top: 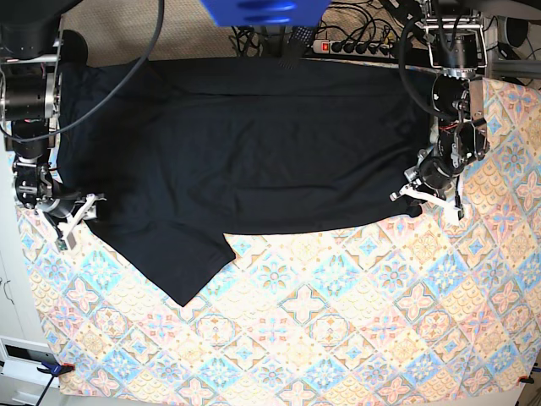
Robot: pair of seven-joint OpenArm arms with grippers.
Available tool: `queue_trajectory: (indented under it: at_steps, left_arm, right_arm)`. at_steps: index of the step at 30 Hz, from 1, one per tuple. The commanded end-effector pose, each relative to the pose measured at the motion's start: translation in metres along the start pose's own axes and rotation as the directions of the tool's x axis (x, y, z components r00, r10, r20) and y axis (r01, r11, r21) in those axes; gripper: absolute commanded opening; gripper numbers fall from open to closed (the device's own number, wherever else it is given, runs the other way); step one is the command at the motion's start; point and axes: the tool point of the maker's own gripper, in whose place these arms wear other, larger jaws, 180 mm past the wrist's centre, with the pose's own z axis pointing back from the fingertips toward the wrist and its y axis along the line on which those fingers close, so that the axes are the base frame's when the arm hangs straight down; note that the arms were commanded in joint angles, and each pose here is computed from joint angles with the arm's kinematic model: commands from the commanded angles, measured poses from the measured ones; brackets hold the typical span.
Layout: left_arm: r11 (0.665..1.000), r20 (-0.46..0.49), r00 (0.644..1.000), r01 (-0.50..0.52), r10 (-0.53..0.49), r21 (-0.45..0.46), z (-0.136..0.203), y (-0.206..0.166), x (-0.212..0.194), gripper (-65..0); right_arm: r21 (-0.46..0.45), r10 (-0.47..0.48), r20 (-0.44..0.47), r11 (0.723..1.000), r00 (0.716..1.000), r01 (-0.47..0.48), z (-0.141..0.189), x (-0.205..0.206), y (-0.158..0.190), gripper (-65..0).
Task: Fold the T-shirt properly
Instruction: 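Lift the grasped edge and fold it over toward the robot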
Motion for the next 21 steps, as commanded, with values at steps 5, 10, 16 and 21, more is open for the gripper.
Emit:
queue_trajectory:
  at_steps: [5,10,16,21]
  left_arm:
    - [1.000,0.046,0.999,0.015,-0.014,-0.012,0.004,-0.004,0.018,-65.0]
    - [1.000,0.047,0.999,0.014,-0.013,-0.016,0.004,-0.005,0.018,-65.0]
    - [0.999,0.059,0.998,0.032,-0.030,-0.025,0.010,-0.009,0.018,-65.0]
    - [0.992,0.118,0.988,0.104,-0.096,-0.068,0.037,-0.030,0.022,-65.0]
  right_arm:
    - [0.090,0.009,-0.003,0.996,1.000,-0.008,-0.005,-0.003,0.025,-45.5]
    - [0.090,-0.005,0.037,0.996,0.999,0.002,-0.004,0.003,0.024,-61.9]
    - [0.066,0.054,0.121,0.996,0.991,-0.062,0.011,0.026,0.016,-64.6]
    - [0.028,0.044,0.159,0.998,0.986,-0.050,0.032,0.017,0.006,-64.6]
